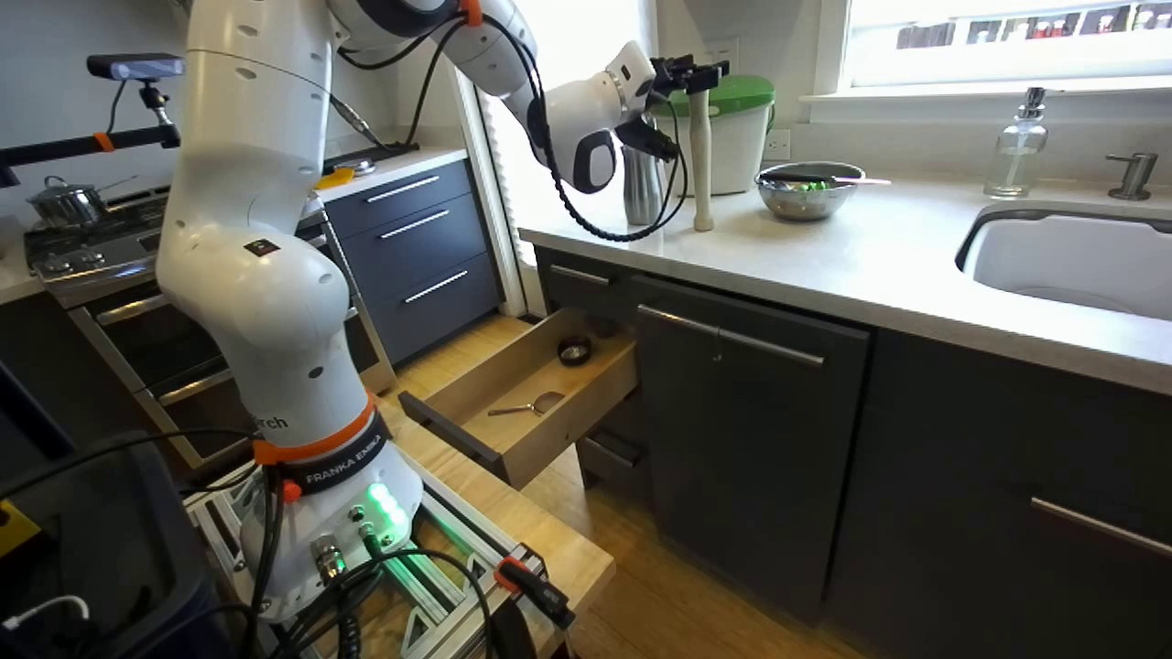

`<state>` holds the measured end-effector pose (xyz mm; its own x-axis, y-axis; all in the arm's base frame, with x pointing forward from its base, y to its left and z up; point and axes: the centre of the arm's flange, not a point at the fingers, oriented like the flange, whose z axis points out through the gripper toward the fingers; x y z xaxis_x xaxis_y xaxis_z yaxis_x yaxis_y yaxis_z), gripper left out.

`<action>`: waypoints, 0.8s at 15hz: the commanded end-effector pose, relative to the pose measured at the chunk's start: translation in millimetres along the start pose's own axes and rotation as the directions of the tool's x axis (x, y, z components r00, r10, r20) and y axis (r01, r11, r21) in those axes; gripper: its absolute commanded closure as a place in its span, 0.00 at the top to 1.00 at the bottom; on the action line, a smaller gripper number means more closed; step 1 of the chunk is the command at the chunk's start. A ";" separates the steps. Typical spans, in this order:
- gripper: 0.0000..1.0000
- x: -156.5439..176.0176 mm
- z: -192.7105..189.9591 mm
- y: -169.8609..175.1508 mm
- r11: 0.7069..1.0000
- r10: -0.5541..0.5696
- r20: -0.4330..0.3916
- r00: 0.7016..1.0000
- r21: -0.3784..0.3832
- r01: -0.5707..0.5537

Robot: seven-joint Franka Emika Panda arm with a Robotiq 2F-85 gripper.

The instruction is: Put the roller upright

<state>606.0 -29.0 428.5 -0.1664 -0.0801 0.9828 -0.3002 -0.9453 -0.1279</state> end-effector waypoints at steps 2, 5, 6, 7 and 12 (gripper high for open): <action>1.00 44.2 -10.9 -7.4 0.999 0.043 -0.051 0.998 0.018 -0.042; 1.00 88.6 -13.4 -10.0 0.997 0.077 -0.097 0.992 0.031 -0.075; 1.00 104.0 -14.3 -11.3 0.996 0.089 -0.108 0.990 0.038 -0.085; 1.00 121.6 -15.3 -13.1 0.995 0.094 -0.095 0.991 0.043 -0.090; 1.00 204.7 -32.2 -25.9 0.989 -0.011 0.133 0.991 0.150 -0.010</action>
<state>581.7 -16.3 581.6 -0.1732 -0.1464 0.9739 -0.1910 -0.9651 -0.1790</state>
